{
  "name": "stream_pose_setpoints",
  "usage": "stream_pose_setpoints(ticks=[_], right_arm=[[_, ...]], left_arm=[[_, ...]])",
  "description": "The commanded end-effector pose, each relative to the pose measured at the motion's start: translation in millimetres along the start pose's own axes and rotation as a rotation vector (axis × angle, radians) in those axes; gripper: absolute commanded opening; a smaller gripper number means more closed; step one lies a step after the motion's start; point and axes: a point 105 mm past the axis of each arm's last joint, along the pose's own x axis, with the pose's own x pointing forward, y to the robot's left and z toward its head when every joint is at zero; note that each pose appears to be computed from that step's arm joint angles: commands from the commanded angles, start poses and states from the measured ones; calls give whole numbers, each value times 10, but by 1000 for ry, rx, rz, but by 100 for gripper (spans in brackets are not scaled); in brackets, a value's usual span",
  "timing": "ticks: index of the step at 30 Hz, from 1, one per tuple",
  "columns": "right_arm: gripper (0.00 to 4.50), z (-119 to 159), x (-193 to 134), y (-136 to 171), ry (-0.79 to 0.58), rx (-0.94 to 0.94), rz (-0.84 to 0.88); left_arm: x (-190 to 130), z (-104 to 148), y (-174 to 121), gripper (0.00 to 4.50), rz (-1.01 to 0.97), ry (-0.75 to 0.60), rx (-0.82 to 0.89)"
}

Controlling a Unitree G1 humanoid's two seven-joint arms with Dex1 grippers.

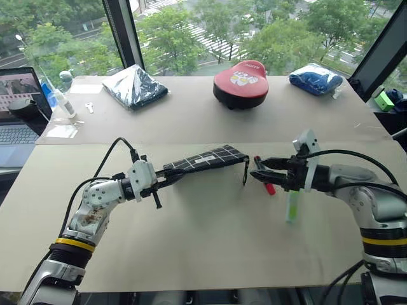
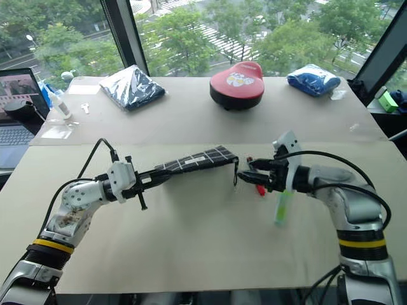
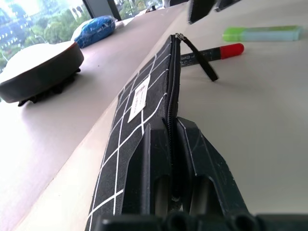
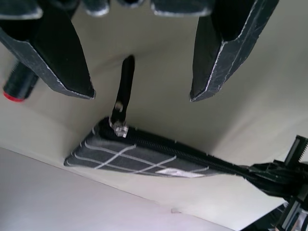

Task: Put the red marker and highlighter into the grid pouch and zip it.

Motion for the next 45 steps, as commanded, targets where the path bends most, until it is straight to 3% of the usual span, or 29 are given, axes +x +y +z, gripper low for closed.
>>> stream_pose_setpoints(ticks=[1, 11, 23, 28, 34, 35, 45], right_arm=[[356, 102, 74, 54, -13, -64, -33], [356, -65, 365, -195, 37, -95, -181], [356, 19, 575, -176, 0, -119, -142], [233, 71, 590, -83, -24, -125, -83], [18, 100, 571, 71, -36, -140, 3], [3, 100, 571, 94, -36, -144, 15], [3, 53, 721, 173, 19, -239, 16]], left_arm=[[39, 145, 61, 0, 27, -27, -11], [73, 91, 18, 0, 7, -6, -2], [56, 103, 13, 0, 23, -10, -4], [50, 98, 32, 0, 35, -10, -2], [55, 100, 42, 0, 50, -14, 0], [59, 100, 44, 0, 52, -14, 1], [89, 102, 57, 0, 61, -20, 0]])
